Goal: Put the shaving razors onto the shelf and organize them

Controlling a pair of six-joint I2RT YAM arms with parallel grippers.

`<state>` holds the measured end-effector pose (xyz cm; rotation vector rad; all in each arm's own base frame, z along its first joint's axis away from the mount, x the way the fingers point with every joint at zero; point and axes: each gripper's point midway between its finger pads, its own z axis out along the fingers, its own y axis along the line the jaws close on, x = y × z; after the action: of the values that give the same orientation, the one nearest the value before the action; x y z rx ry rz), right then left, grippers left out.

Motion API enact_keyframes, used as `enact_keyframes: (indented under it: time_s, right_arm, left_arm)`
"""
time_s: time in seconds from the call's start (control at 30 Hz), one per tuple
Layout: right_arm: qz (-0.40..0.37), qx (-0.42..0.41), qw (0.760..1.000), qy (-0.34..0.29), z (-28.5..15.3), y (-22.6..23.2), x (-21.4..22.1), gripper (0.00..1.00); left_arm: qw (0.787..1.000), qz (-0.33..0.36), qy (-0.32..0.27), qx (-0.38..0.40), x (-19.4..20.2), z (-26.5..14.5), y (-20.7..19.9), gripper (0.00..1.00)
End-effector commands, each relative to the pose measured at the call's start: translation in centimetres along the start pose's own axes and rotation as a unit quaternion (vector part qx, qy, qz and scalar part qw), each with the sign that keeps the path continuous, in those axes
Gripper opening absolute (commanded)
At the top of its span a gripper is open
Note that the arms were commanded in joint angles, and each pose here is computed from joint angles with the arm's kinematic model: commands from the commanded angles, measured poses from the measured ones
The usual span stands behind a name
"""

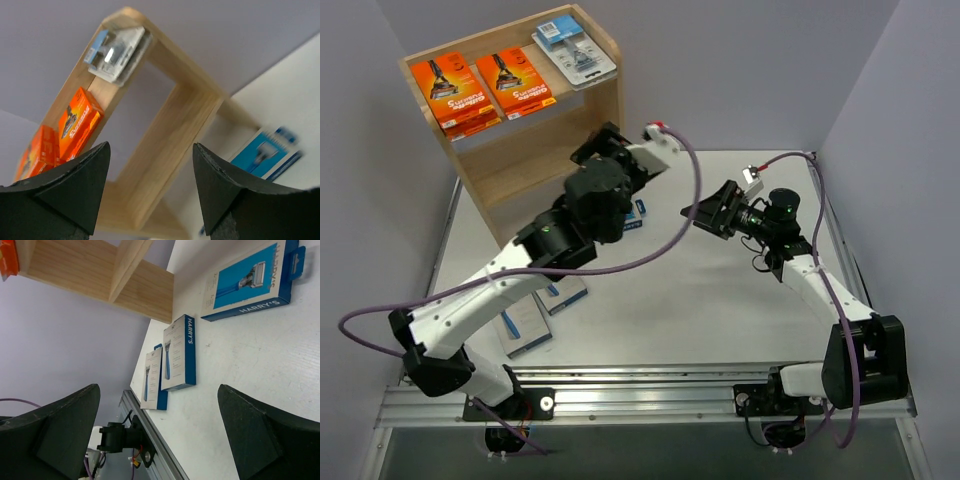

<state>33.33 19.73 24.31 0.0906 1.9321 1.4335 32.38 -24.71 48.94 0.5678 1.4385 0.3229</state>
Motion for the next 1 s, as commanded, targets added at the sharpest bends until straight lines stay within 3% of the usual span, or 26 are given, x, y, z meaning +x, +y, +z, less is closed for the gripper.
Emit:
enact_keyframes:
  time_s: [0.0, 0.1, 0.17, 0.4, 0.63, 0.97]
  right_arm:
    - [-0.024, -0.002, 1.0, 0.012, 0.3, 0.2, 0.0, 1.0]
    - [-0.024, 0.02, 0.999, 0.023, 0.5, -0.9, 0.4, 1.0]
    - [-0.024, 0.037, 0.999, 0.033, 0.5, -1.9, 0.8, 1.0]
    - [-0.017, 0.08, 0.994, 0.066, 0.6, -4.3, 1.8, 1.0]
    - [-0.006, 0.103, 0.993, 0.063, 0.7, -5.3, 1.7, 1.0]
    - [0.006, 0.105, 0.992, 0.076, 2.6, -5.5, 1.5, 1.0]
  left_arm:
    - [0.963, 0.245, 0.083, -0.078, 3.2, 0.5, 1.0, 0.75]
    - [0.945, 0.3, 0.056, -0.117, 1.8, 1.0, 1.5, 0.75]
    - [0.923, 0.361, 0.053, -0.126, 1.2, 1.5, 1.3, 0.75]
    - [0.903, 0.407, 0.009, -0.137, -0.6, 3.3, 1.1, 0.75]
    - [0.877, 0.452, 0.041, -0.156, 1.8, 6.0, 5.5, 0.75]
    - [0.879, 0.445, 0.087, -0.151, 4.6, 7.3, 8.4, 0.75]
